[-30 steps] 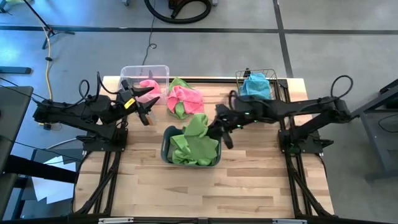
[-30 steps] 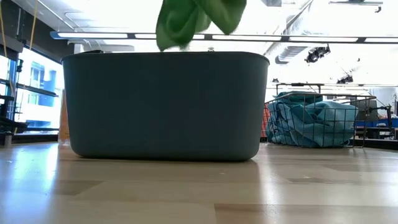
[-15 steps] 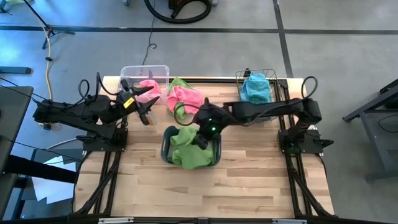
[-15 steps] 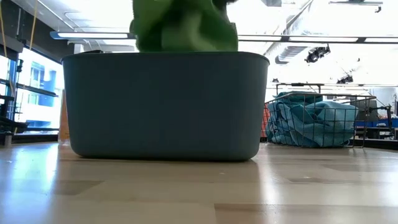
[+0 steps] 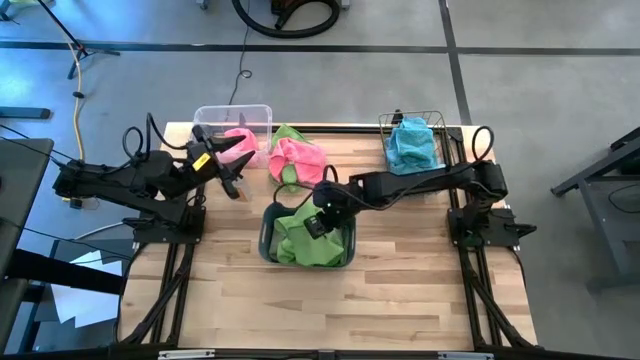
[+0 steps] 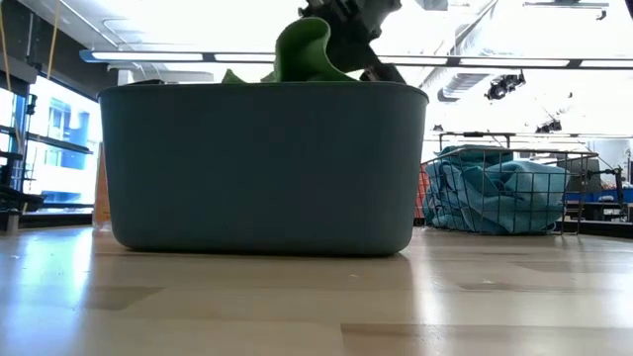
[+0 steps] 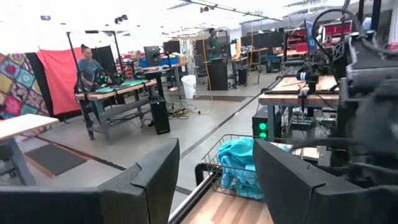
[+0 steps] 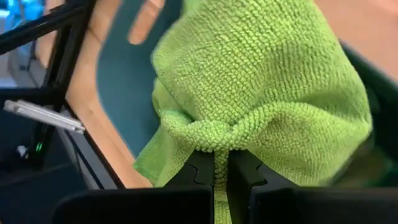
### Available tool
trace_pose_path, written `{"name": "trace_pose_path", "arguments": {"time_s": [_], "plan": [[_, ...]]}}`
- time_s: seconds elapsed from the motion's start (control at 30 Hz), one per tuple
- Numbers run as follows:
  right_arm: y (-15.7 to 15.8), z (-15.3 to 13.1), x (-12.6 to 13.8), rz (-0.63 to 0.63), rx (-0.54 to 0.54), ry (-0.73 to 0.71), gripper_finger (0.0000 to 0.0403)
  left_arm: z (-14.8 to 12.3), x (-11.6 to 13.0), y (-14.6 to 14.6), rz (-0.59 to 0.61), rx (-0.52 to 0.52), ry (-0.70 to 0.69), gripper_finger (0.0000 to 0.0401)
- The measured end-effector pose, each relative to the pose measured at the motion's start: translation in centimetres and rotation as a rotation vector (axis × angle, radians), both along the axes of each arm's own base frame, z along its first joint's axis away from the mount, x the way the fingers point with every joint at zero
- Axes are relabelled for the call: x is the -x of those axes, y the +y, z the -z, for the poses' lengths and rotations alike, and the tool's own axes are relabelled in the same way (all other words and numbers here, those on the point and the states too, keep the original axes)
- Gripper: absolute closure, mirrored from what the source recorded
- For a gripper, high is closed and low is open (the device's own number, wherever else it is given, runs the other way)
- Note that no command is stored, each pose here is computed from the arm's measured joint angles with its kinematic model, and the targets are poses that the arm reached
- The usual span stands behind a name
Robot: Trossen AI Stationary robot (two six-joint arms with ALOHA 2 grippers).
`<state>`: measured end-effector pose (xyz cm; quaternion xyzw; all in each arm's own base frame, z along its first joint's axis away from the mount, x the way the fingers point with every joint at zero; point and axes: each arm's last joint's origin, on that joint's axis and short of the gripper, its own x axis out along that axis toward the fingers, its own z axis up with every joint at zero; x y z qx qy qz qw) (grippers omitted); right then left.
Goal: Sort microfiber towel by color & place in baskets
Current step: Put the green microfiber cloth into the blue bin
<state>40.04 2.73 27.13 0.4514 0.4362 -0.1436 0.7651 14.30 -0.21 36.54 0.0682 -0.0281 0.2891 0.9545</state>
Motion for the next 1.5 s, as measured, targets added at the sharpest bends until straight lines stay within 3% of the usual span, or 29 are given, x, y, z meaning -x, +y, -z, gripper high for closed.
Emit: {"name": "trace_pose_path", "arguments": {"time_s": [0.2, 0.5, 0.67, 0.93, 1.5], "plan": [[0.8, 0.5, 0.0, 0.16, -0.073, 0.058, 0.0402, 0.0, 0.0, 0.0, -0.009, -0.081, 0.051, 0.0208], [0.8, 1.3, -0.7, 0.302, -0.127, 0.085, 0.0402, 0.0, 0.0, 0.0, -0.012, -0.106, 0.071, 0.0208], [0.9, 1.0, -2.6, 0.319, -0.126, 0.104, 0.0402, 0.0, 0.0, 0.0, -0.012, -0.107, 0.073, 0.0208], [1.1, 1.6, -5.5, 0.323, -0.069, 0.295, 0.0402, 0.1, 0.0, 0.0, -0.012, -0.108, 0.076, 0.0208], [1.4, 8.1, -8.3, 0.337, -0.068, 0.458, 0.0402, 0.1, 0.0, 0.0, -0.016, -0.151, 0.106, 0.0208]]}}
